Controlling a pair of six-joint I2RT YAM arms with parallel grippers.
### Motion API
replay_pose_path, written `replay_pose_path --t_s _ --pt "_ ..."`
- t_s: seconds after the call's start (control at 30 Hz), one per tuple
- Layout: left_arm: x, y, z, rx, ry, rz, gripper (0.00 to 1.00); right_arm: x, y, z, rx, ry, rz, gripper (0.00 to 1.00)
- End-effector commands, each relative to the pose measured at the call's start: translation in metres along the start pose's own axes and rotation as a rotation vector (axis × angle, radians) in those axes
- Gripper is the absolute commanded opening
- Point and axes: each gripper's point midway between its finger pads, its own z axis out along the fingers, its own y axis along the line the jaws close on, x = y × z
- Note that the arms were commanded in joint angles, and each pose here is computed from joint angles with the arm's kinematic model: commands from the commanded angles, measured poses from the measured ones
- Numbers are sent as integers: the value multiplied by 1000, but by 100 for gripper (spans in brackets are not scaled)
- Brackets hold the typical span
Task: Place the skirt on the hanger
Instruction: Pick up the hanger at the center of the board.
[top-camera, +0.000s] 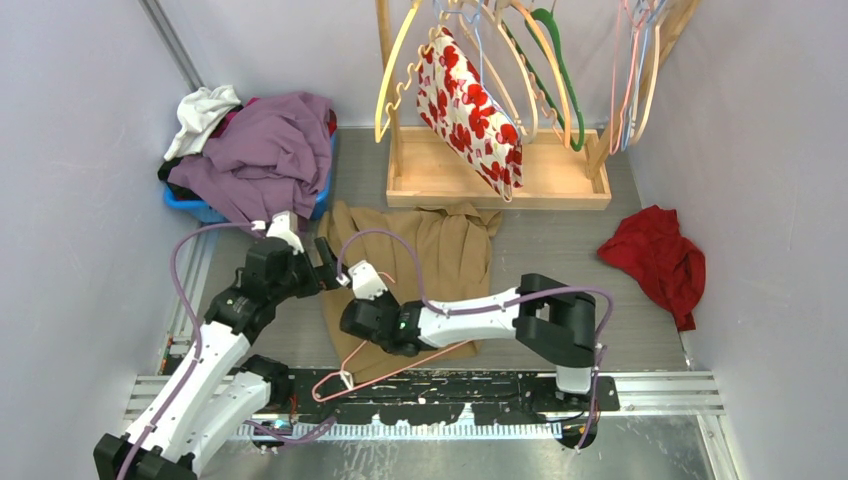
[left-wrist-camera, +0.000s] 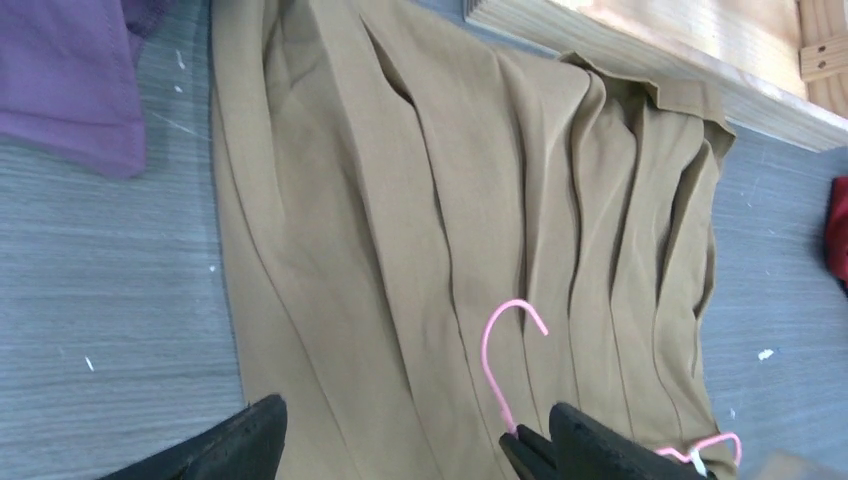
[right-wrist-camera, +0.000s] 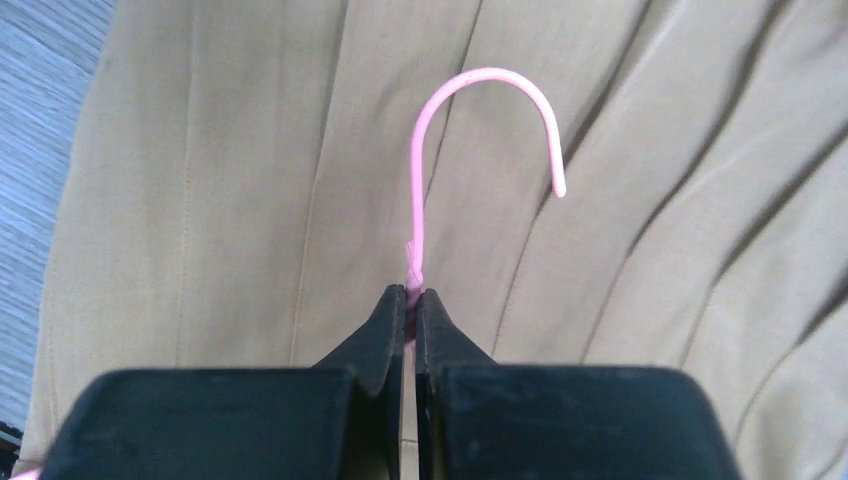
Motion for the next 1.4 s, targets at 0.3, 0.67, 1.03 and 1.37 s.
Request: replay_pose_path --t_s 0.3,0.67,1.03,1.37 --pt "-25 -21 -4 85 -95 -20 100 -79 -64 -79 253 -382 -30 1" --pt "-33 -26 -11 99 -114 -12 100 -99 -90 -124 250 -545 93 1" --pt "-53 -71 -30 288 -127 35 98 -122 -109 -176 181 -701 204 1" --pt "-83 -137 -79 567 -126 90 97 -164 -139 -257 -45 -815 254 1"
